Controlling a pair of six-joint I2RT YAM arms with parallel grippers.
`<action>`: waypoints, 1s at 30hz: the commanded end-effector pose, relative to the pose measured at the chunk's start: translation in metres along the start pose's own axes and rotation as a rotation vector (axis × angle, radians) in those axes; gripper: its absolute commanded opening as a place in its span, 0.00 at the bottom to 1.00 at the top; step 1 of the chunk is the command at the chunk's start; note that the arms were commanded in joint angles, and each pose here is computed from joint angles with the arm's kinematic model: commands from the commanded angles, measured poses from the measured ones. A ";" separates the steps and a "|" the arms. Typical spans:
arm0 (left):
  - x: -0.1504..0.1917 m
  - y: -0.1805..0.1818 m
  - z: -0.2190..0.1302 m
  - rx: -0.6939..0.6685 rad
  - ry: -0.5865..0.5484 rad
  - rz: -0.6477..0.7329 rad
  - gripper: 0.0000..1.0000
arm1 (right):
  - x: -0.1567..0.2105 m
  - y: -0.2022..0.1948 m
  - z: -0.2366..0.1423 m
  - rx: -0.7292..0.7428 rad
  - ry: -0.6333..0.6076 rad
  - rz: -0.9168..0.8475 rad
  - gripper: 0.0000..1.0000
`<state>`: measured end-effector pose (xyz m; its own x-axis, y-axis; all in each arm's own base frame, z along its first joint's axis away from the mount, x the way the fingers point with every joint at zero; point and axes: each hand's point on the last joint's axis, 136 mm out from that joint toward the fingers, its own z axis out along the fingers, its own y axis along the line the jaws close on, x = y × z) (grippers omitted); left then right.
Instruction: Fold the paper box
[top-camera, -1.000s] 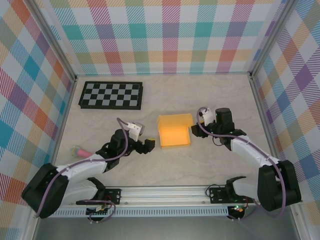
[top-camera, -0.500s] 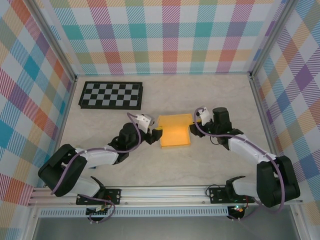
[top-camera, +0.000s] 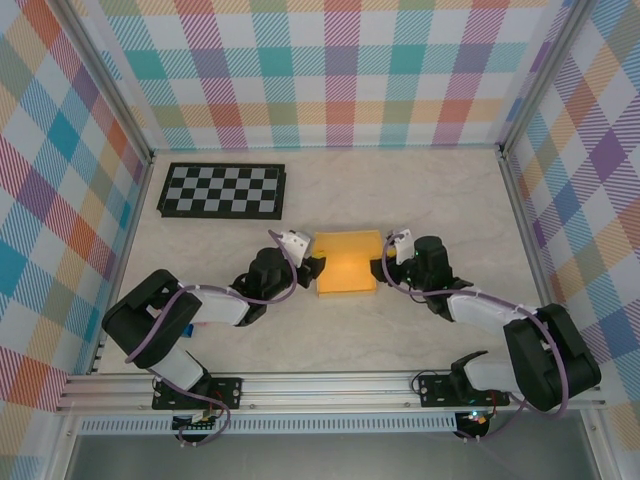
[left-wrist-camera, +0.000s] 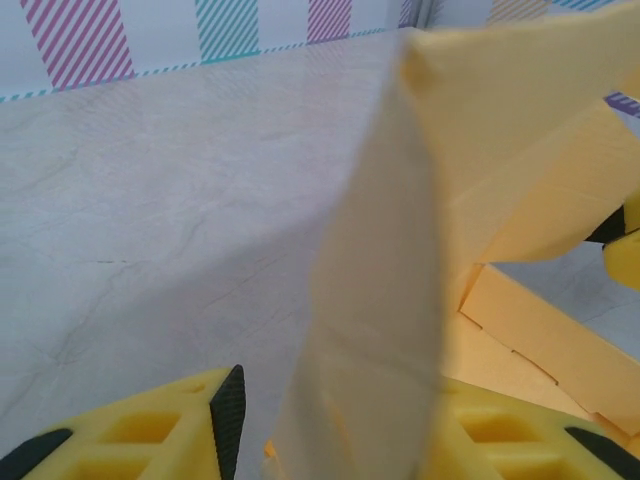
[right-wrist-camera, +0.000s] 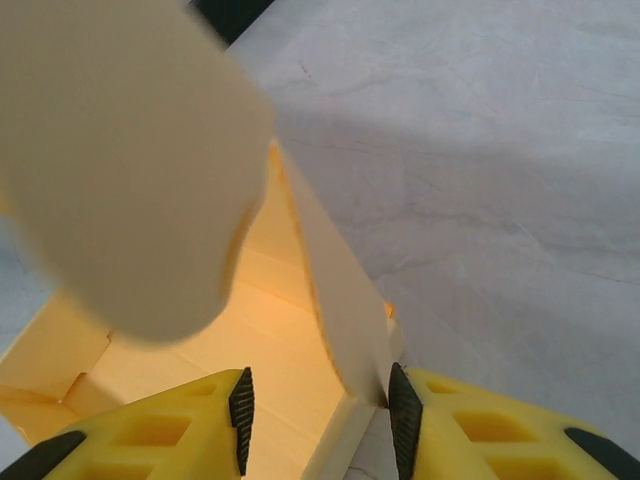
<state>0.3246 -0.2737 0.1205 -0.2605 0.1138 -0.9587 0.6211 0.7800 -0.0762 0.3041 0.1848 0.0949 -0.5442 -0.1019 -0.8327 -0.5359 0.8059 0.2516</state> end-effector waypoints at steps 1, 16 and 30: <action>-0.025 0.000 0.002 -0.021 -0.085 0.040 0.42 | -0.027 0.001 -0.004 0.017 -0.106 -0.028 0.39; -0.031 0.001 -0.007 -0.023 -0.078 -0.053 0.33 | -0.017 0.009 0.003 0.108 -0.040 -0.080 0.18; -0.017 0.011 -0.038 -0.075 -0.018 -0.110 0.63 | -0.011 0.008 -0.001 0.327 0.049 -0.055 0.11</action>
<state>0.3129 -0.2487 0.1627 -0.2680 -0.0111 -0.9633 0.5488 0.8201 -0.1622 0.3020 0.1972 0.1027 -0.5454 -0.1990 -0.8142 -0.3950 0.9178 0.0403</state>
